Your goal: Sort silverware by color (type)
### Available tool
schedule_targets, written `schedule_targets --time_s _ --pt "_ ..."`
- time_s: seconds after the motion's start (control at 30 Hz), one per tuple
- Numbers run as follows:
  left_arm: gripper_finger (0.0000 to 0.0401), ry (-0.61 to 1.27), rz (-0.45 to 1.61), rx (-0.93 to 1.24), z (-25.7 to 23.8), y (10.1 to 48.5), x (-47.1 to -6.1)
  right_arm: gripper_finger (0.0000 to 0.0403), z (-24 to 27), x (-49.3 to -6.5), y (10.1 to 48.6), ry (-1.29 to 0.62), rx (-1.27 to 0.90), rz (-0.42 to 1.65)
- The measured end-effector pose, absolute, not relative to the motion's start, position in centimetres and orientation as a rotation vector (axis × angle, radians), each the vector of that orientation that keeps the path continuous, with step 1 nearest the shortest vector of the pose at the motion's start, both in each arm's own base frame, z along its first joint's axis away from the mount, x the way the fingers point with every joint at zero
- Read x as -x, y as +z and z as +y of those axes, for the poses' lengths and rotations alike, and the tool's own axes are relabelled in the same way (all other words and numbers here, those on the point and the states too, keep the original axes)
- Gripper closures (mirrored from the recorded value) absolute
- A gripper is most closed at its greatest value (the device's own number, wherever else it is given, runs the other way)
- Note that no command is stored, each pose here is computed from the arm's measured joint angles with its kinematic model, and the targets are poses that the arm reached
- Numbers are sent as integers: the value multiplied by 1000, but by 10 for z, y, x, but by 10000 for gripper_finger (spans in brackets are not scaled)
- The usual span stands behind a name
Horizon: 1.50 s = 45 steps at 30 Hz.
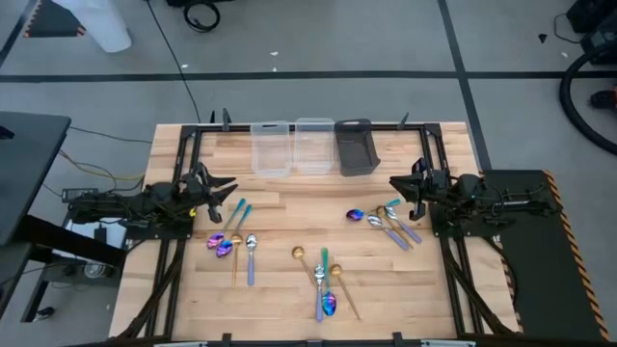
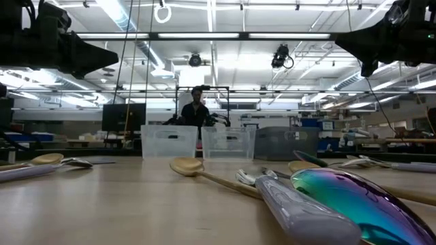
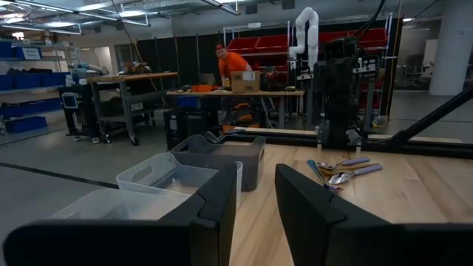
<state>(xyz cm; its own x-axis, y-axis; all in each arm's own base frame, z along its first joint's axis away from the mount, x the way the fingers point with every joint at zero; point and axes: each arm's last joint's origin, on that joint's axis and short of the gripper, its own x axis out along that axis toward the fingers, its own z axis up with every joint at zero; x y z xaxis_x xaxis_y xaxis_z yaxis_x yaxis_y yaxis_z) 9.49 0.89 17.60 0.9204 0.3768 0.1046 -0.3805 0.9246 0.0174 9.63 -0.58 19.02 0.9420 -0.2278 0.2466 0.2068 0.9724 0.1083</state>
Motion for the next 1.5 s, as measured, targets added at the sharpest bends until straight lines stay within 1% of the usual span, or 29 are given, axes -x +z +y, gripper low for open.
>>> schedule_targets --time_s 0.27,0.33,0.4,0.47,0.6,0.73,0.87,1.03,1.13,1.2,1.33,1.4,1.5 --pt "298 388 -104 -29 9 176 -95 344 -6 -96 190 -222 -81 -261" --pt "298 385 -116 16 9 177 -95 344 -6 -96 190 -222 -81 -261" --pt "298 378 -143 108 9 177 -95 344 -6 -96 191 -222 -80 -264" --pt "298 375 -181 168 9 180 -94 344 -6 -96 193 -229 -66 -287" --pt "298 361 -260 203 9 187 -93 344 -7 -93 200 -259 -70 -365" --pt "298 353 -276 204 8 189 -93 344 -8 -88 209 -306 -80 -466" --pt "298 350 -279 226 8 189 -93 344 -9 -87 211 -334 -85 -484" --pt "298 352 -327 211 9 193 -91 344 -11 -87 211 -357 -253 -519" --pt "298 352 -339 206 9 195 -91 344 -13 -85 211 -429 -335 -540" --pt "298 366 -319 206 9 195 -92 344 -14 -85 210 -458 -315 -533" --pt "298 399 -290 218 10 206 -94 344 -14 -89 211 -428 -285 -476" --pt "298 426 -260 213 10 210 -97 344 -14 -92 217 -410 -293 -395" --pt "298 456 -212 205 11 215 -104 344 -14 -101 224 -424 -312 -212"
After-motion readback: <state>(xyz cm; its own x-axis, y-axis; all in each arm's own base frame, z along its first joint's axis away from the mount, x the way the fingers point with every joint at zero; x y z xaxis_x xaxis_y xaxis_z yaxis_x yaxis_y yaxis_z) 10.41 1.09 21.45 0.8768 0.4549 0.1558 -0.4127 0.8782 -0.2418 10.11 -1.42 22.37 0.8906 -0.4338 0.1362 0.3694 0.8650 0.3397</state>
